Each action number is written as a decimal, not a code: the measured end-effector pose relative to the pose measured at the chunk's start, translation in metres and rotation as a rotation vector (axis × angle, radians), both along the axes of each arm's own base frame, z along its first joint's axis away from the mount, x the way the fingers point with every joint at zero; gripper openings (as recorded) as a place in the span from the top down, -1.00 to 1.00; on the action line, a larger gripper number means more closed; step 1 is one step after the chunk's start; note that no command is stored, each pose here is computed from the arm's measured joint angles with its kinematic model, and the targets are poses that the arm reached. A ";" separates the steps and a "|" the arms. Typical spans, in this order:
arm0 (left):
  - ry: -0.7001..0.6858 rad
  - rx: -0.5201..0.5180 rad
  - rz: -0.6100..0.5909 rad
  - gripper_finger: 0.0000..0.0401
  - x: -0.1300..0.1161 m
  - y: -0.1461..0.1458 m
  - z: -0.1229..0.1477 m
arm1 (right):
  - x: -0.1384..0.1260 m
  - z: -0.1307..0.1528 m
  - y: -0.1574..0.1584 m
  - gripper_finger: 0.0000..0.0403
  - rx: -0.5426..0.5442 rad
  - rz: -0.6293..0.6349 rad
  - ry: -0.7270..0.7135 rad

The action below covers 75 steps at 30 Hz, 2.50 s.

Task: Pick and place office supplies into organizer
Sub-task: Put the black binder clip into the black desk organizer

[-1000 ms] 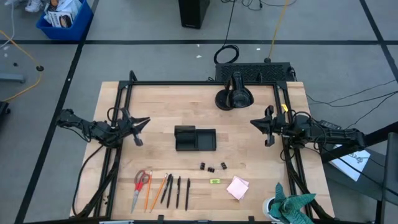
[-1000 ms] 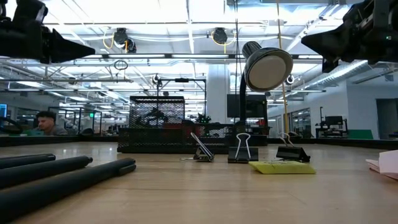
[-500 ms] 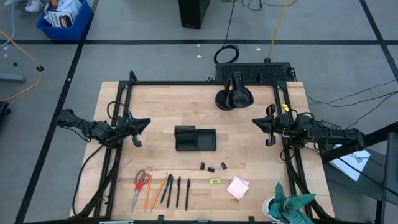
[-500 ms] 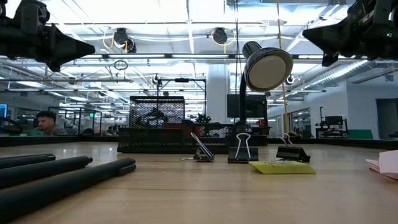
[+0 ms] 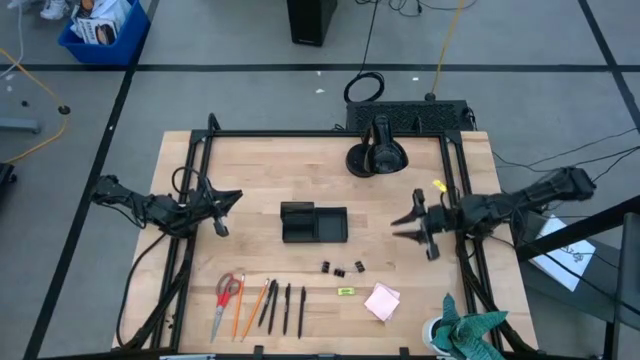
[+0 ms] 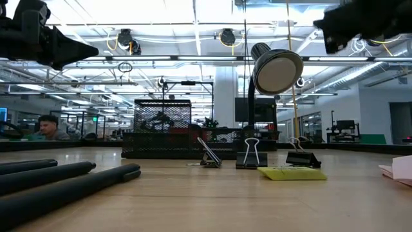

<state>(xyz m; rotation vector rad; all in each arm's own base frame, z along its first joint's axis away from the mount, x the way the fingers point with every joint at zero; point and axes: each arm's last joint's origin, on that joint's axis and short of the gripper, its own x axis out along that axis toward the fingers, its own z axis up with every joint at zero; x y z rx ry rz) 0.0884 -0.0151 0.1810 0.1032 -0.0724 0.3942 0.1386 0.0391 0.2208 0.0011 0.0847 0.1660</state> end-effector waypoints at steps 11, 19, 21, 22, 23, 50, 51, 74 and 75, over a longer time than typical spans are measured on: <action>-0.098 -0.021 0.004 0.79 -0.002 0.001 0.010 | 0.049 0.015 0.068 -0.03 -0.133 -0.049 0.124; -0.112 -0.028 0.012 0.79 -0.002 0.001 0.012 | 0.096 -0.014 0.080 -0.08 -0.071 -0.179 0.294; -0.113 -0.029 0.012 0.79 -0.002 0.001 0.012 | 0.105 -0.019 0.080 -0.08 -0.033 -0.150 0.330; -0.113 -0.029 0.012 0.79 -0.002 0.001 0.012 | 0.109 -0.021 0.080 -0.08 -0.016 -0.134 0.340; -0.113 -0.029 0.012 0.79 -0.002 0.001 0.012 | 0.112 -0.023 0.078 -0.08 -0.004 -0.126 0.353; -0.107 -0.029 0.011 0.79 -0.002 0.001 0.011 | 0.150 -0.092 0.071 -0.08 0.242 -0.187 0.513; -0.107 -0.030 0.011 0.79 -0.002 0.001 0.011 | 0.151 -0.094 0.071 -0.08 0.245 -0.189 0.514; -0.108 -0.029 0.011 0.79 -0.002 0.001 0.011 | 0.151 -0.108 0.071 0.05 0.233 -0.229 0.552; -0.108 -0.029 0.010 0.79 -0.002 0.001 0.011 | 0.151 -0.108 0.072 0.06 0.235 -0.229 0.554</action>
